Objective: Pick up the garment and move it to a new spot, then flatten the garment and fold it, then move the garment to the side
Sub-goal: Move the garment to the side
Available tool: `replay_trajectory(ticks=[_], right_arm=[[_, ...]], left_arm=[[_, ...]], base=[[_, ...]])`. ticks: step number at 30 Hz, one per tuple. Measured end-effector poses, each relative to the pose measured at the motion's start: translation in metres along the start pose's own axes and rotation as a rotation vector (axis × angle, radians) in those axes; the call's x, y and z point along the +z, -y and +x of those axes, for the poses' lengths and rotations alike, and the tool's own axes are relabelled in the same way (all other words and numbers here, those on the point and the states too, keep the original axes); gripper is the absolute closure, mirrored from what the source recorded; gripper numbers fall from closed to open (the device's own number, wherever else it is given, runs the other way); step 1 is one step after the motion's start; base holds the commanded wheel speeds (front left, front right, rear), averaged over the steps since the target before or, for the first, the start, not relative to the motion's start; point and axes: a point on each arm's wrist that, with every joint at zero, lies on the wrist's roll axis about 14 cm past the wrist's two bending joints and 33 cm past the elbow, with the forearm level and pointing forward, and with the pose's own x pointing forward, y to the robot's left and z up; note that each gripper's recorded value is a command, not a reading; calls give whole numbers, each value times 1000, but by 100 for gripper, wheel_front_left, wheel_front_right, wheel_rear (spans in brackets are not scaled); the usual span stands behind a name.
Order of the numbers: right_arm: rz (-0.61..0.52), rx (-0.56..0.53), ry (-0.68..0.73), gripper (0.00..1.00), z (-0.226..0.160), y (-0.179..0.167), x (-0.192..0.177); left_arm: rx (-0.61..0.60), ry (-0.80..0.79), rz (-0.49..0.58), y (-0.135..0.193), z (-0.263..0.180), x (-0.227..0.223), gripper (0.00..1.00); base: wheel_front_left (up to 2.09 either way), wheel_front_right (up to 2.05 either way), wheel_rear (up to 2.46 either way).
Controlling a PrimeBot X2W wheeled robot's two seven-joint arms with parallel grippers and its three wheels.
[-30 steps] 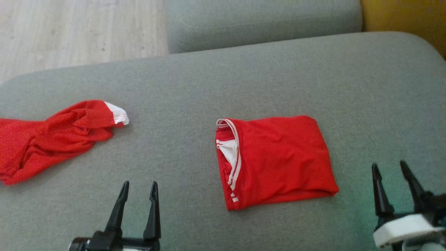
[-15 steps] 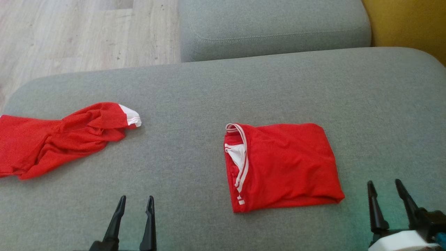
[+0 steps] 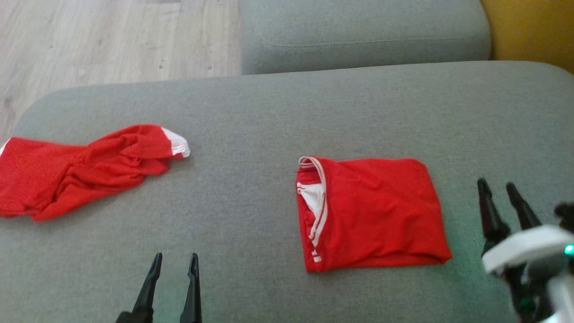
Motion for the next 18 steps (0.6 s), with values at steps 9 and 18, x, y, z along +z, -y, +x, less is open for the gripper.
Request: replay_trajectory(ticks=[9, 18], right_arm=[[137, -8, -415, 0, 16, 0, -56], [195, -3, -604, 0, 38, -22, -97]], left_arm=[[26, -20, -5, -7, -3, -6, 0], [10, -41, -23, 2, 0, -11, 0]], base=[[0, 0, 0], [0, 0, 0]])
